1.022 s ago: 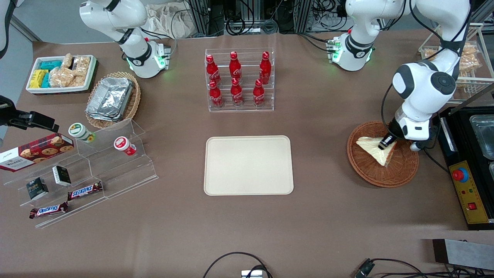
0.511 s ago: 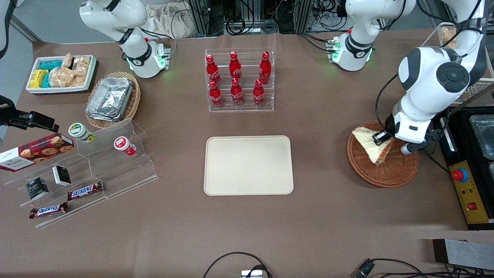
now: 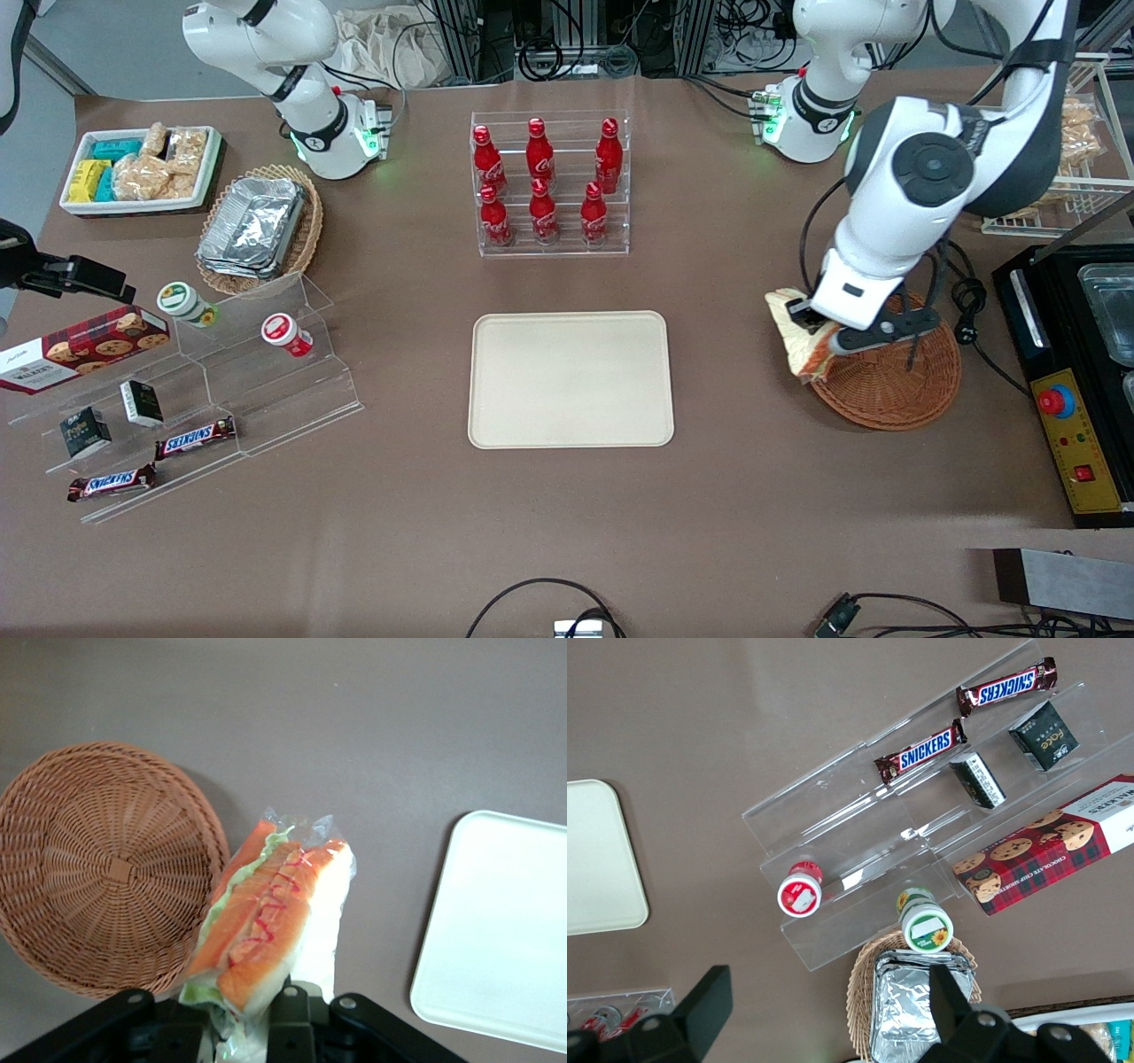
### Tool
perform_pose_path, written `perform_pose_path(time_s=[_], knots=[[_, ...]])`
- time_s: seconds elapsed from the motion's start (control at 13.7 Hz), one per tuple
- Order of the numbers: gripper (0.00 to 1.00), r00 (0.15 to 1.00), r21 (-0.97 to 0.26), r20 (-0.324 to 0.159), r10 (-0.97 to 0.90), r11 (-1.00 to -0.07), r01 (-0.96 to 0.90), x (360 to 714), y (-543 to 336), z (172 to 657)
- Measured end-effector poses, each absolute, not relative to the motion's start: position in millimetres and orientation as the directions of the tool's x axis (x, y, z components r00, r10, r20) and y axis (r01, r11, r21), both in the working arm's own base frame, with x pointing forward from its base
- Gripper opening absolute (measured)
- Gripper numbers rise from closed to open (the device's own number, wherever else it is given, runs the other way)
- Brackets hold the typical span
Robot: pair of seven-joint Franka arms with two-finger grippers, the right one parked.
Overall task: Place sandwich from basket to tray
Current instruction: 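Carry the sandwich with the left gripper over the cream tray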
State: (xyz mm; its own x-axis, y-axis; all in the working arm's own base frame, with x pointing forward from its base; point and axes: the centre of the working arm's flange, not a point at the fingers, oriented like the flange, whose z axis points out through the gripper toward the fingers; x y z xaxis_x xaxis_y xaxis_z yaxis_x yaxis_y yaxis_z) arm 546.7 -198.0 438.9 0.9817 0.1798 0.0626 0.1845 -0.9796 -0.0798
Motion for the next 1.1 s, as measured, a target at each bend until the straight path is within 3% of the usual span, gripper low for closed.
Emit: perform_pose_path(time_s=[0.37, 1.1], knots=[[0.16, 0.990, -0.110, 0.059, 0.129, -0.985, 0.135, 552, -280, 438], [0.16, 0.996, -0.153, 0.041, 0.077, -0.985, 0.083, 533, -402, 361]])
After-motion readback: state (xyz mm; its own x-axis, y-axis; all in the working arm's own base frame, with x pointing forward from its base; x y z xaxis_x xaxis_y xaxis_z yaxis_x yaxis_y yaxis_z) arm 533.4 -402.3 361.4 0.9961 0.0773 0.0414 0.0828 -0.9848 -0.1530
